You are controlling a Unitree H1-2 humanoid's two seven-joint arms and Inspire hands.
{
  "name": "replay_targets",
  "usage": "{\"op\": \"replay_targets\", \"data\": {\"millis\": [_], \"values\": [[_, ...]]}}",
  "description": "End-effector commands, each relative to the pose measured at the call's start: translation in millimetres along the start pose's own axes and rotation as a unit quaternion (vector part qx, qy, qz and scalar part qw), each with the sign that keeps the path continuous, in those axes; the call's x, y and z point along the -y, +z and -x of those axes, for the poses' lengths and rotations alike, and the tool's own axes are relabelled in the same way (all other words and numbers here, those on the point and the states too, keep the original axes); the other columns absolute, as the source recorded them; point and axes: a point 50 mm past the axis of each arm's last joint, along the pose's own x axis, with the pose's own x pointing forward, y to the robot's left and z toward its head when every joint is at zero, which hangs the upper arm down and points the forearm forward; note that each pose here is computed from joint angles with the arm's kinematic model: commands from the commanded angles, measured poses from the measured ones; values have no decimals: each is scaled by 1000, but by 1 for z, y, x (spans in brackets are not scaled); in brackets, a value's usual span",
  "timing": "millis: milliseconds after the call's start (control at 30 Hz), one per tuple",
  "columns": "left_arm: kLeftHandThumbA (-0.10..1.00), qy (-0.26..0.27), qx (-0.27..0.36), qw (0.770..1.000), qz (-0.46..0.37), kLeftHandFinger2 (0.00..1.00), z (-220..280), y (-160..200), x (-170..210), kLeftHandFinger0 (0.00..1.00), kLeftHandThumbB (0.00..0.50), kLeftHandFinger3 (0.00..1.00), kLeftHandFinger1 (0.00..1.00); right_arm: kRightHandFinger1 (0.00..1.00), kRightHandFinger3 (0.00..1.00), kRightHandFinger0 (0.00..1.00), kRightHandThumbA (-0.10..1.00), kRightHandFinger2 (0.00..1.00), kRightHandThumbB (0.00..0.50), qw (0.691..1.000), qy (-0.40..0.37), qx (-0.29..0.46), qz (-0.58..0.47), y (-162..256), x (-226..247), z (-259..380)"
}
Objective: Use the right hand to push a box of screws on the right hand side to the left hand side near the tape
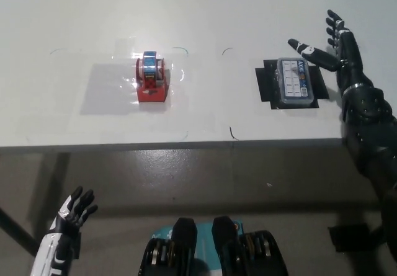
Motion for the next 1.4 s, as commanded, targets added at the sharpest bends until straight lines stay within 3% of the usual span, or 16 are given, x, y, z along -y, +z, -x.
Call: {"op": "replay_targets", "data": {"millis": [0, 33, 200, 433, 667, 733, 933, 967, 1000, 1233, 1367], "values": [[954, -19, 33, 999, -3, 1000, 1, 13, -4, 1000, 153, 1000, 1000, 1000, 1000, 1000, 1000, 1000, 205, 999, -32, -1, -17, 16, 12, -10], [955, -20, 33, 999, -2, 1000, 2, 13, -4, 1000, 154, 1000, 1000, 1000, 1000, 1000, 1000, 1000, 189, 999, -31, -12, -23, 11, 12, -8], [949, -24, 34, 999, 4, 1000, -2, 16, -5, 1000, 150, 1000, 1000, 1000, 1000, 1000, 1000, 1000, 220, 998, -37, -49, -16, -12, 13, 1], [922, -25, 37, 999, 15, 1000, -7, 16, -2, 1000, 159, 1000, 1000, 1000, 1000, 1000, 1000, 1000, 204, 993, -27, -85, -78, -37, 5, 14], [915, -28, 40, 999, 16, 1000, -7, 15, -1, 1000, 155, 1000, 1000, 1000, 1000, 1000, 1000, 1000, 195, 993, -20, -96, -69, -49, 0, 22], [902, -28, 36, 999, 19, 1000, -7, 17, 0, 1000, 176, 1000, 1000, 1000, 1000, 1000, 1000, 1000, 224, 991, -3, -113, -66, -60, -17, 30], [901, -29, 35, 999, 20, 1000, -7, 18, 1, 1000, 183, 1000, 1000, 1000, 1000, 1000, 1000, 1000, 217, 989, 9, -128, -76, -63, -30, 33], [887, -27, 30, 999, 23, 1000, -10, 20, 2, 1000, 193, 1000, 1000, 1000, 1000, 1000, 1000, 1000, 276, 986, 29, -128, -100, -61, -47, 35], [883, -27, 30, 999, 24, 1000, -10, 20, 2, 1000, 192, 1000, 1000, 1000, 1000, 1000, 1000, 1000, 279, 986, 31, -128, -103, -61, -49, 36], [818, -28, 26, 999, 18, 1000, -12, 21, 1, 1000, 189, 1000, 1000, 1000, 1000, 1000, 1000, 1000, 283, 987, 59, -123, -89, -57, -77, 40], [788, -26, 31, 999, 10, 1000, -14, 26, -3, 1000, 186, 1000, 1000, 1000, 1000, 1000, 1000, 1000, 258, 984, 74, -130, -95, -54, -96, 43]]}}
